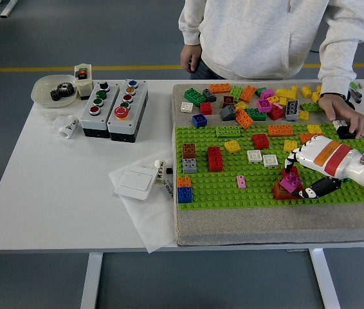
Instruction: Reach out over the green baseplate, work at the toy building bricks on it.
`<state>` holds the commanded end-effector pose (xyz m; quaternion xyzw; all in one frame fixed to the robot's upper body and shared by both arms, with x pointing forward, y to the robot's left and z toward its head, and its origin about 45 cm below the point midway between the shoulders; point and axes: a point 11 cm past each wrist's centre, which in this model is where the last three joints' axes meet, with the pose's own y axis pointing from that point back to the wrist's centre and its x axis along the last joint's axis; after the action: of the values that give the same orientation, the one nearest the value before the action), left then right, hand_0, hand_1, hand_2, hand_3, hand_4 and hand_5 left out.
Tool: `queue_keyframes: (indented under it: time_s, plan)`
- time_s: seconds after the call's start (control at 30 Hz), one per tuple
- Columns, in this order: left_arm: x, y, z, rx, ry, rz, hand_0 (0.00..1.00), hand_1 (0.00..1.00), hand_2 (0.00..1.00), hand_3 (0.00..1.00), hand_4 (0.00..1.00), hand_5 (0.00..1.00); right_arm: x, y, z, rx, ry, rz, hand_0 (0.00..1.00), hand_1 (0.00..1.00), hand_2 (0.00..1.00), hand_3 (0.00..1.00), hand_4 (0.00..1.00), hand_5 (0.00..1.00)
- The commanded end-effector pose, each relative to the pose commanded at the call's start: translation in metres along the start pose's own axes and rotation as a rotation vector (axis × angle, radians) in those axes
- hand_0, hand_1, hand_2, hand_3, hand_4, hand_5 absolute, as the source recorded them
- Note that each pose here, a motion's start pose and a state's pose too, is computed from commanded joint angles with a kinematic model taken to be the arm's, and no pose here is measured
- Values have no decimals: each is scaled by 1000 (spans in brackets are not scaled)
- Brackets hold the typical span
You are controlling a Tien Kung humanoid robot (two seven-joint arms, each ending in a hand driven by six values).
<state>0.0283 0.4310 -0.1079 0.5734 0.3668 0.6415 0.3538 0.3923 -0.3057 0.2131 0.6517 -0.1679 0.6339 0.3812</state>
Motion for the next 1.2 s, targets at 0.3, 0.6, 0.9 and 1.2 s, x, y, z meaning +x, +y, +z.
queue_keyframes:
  time_s: [0.3, 0.6, 0.9, 1.2]
  plan:
    - [0, 0, 0, 0, -1, 0, 759, 796, 846, 753, 787, 687, 2, 0, 0, 2, 0, 6, 177, 414, 650, 636, 998, 474]
    - [0, 0, 0, 1, -1, 1, 759, 795, 844, 753, 788, 689, 4, 0, 1, 4, 2, 11, 178, 413, 653, 644, 998, 476]
    - [2, 0, -3, 5, -4, 4, 760, 794, 843, 754, 790, 691, 17, 14, 10, -37, -15, 66, 180, 412, 650, 629, 998, 481]
    - [3, -1, -5, 10, -10, 6, 758, 792, 843, 754, 790, 691, 40, 26, 19, -79, -30, 155, 180, 406, 635, 605, 998, 485]
